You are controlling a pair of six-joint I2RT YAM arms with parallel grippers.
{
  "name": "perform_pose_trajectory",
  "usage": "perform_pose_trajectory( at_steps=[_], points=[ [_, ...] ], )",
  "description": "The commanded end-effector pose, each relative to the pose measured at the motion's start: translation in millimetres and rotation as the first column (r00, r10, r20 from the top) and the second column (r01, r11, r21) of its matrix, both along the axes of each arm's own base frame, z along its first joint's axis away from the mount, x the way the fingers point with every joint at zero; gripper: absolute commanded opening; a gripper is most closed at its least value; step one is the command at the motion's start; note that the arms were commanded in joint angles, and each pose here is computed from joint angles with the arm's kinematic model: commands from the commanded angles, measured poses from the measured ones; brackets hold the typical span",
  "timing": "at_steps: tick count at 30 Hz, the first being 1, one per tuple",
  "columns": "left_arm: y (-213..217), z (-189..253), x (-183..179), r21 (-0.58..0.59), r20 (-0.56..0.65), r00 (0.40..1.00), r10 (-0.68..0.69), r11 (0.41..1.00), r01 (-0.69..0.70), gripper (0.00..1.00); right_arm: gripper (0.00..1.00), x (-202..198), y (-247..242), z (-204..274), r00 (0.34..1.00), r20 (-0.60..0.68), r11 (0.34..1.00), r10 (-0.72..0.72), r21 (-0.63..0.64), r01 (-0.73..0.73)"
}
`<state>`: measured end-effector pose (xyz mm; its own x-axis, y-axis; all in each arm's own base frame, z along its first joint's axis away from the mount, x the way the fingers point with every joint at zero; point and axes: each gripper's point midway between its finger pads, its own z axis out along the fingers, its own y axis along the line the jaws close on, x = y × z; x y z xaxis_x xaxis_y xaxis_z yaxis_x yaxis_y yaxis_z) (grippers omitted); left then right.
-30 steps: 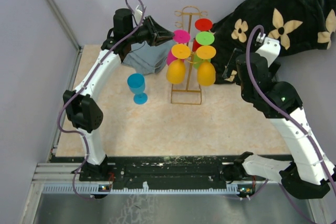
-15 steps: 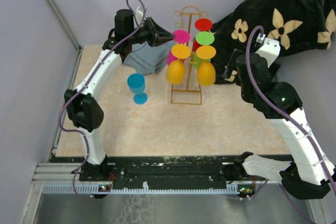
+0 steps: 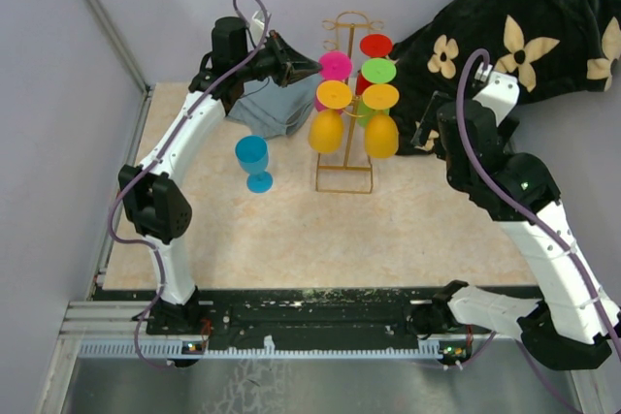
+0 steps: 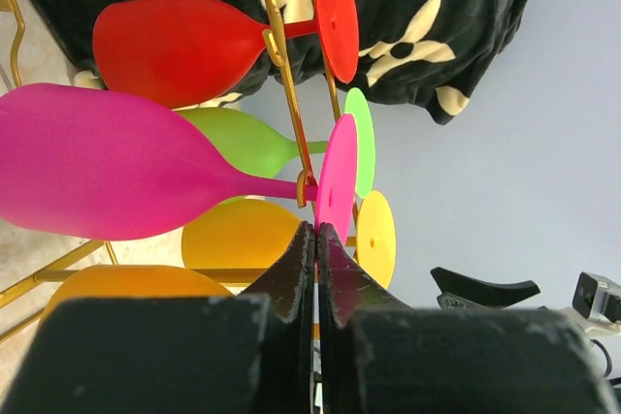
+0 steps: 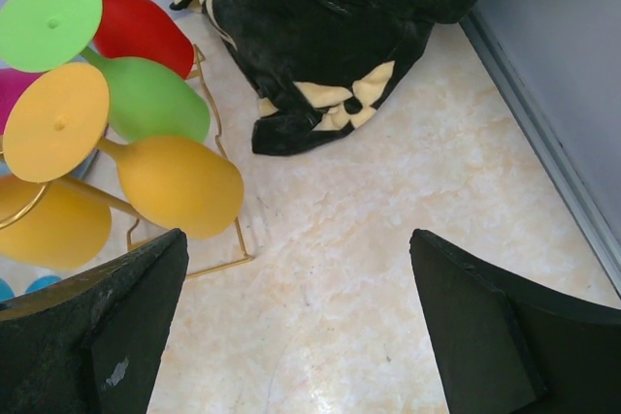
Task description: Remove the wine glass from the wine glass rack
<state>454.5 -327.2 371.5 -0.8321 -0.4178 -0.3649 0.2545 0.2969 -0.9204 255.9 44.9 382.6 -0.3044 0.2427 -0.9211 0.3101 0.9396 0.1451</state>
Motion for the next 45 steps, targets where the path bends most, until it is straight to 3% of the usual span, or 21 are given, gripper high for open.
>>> perform_pose_trajectory(
  at_steps=[1, 10, 45],
  points=[
    [3.7, 24.8, -4.4, -0.018, 0.038, 0.999, 0.026, 1.0, -0.026, 0.0, 0.97, -0.1, -1.2, 7.1, 0.999, 0.041, 0.999, -0.01, 0.038, 0.009],
    [23.9, 30.6, 6.7, -0.017, -0.046, 0.986, 0.163, 0.986, -0.164, 0.0, 0.97, -1.5, -1.2, 5.0, 0.999, 0.033, 0.999, -0.009, 0.04, 0.007],
    [38.3, 60.5, -2.1, -0.058, -0.057, 0.975, 0.215, 0.974, -0.218, 0.0, 0.97, 3.4, 5.7, -4.7, 1.0, 0.009, 0.999, 0.008, 0.038, -0.008]
  ],
)
